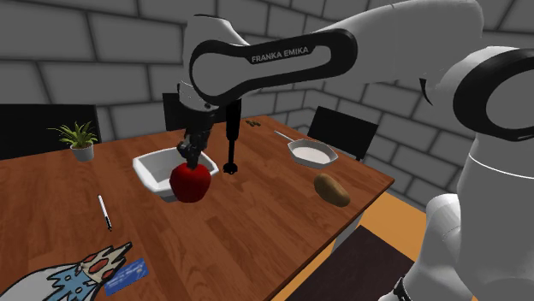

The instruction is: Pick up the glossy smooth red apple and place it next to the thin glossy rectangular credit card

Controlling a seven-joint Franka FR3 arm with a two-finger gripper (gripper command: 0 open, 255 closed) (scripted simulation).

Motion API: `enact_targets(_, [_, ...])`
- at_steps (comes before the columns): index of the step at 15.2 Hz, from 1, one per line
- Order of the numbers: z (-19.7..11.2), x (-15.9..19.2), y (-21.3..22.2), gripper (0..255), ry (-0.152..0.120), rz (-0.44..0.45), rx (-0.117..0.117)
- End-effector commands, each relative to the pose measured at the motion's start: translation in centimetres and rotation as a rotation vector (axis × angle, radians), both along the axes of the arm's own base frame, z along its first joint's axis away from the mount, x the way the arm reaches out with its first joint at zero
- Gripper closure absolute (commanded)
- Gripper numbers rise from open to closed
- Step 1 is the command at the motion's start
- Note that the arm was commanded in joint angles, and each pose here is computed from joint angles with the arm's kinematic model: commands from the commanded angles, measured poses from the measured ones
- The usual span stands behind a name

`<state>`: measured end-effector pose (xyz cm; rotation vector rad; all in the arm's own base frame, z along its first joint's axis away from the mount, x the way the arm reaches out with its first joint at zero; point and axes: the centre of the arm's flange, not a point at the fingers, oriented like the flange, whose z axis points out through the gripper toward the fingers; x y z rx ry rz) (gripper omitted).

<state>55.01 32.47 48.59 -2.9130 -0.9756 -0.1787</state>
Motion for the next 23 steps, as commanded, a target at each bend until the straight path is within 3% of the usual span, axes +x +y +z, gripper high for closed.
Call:
enact_targets(1, [-1.0, -0.1, -0.1, 255, -0.001, 0.0, 0.0])
enact_targets(14, [-7.9, -0.1, -0.1, 255, -0.001, 0.0, 0.0])
enact_targets(22, [-8.0, -0.1, -0.1, 255, -0.001, 0.0, 0.0])
enact_targets(23, [-8.0, -0.1, -0.1, 0, -0.001, 0.0, 0.0])
